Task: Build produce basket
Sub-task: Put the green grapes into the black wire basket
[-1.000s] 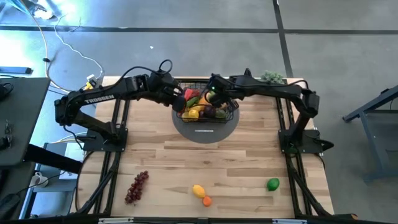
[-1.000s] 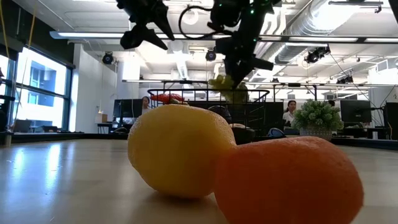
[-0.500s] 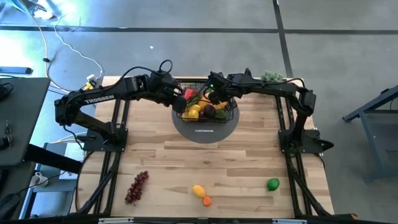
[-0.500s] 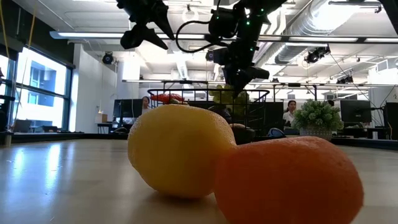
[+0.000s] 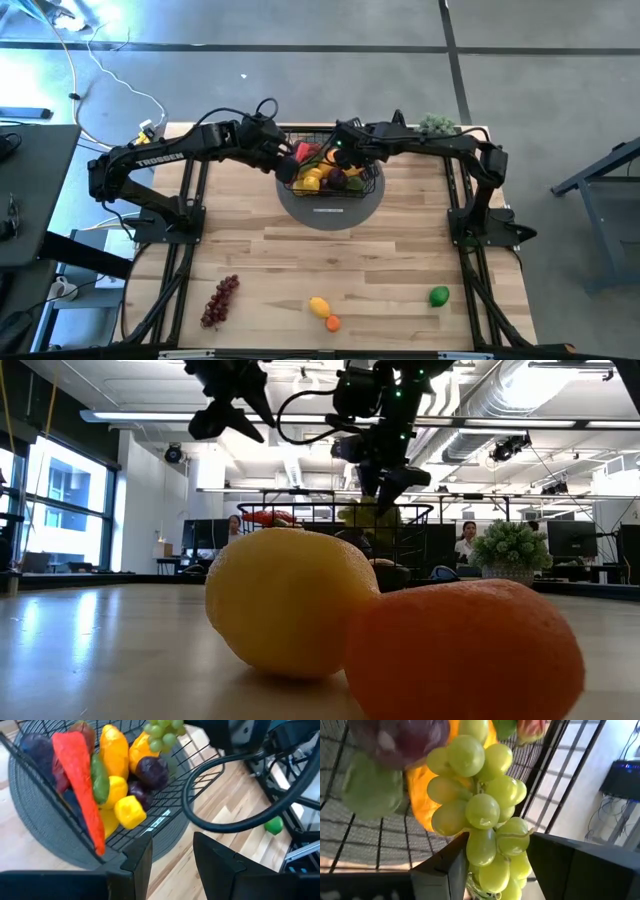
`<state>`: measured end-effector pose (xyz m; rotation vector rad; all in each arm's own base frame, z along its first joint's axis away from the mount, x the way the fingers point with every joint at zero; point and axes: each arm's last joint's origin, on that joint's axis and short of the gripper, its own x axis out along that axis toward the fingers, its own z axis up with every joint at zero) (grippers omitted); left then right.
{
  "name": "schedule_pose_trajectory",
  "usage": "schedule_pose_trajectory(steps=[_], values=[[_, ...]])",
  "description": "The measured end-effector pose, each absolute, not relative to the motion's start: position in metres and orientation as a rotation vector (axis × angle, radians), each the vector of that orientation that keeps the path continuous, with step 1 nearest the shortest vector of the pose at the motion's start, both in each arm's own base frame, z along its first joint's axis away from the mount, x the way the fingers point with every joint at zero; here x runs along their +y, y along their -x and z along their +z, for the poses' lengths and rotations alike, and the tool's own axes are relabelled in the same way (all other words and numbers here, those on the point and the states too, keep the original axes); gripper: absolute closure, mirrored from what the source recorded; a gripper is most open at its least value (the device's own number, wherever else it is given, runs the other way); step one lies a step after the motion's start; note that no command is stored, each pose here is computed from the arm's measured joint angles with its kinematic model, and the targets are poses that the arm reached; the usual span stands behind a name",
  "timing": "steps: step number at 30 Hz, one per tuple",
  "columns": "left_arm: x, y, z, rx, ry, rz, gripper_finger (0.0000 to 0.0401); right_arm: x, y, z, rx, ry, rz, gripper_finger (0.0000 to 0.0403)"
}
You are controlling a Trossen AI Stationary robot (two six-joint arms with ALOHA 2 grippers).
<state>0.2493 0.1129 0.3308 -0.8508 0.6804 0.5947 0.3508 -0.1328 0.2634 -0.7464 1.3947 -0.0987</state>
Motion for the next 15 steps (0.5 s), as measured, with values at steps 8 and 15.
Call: schedule_pose_trajectory(steps=[8,15], values=[[0.112,-0.247,0.329,0.712,0.856,0.603,0.0270,-0.125,-0.342,0.258,1.433,0.599,0.031,0.0233],[0.112,-0.247,0.329,0.712,0.857,0.603,0.0270,-0.136,-0.340,0.259,1.414,0.551,0.006,0.0233]])
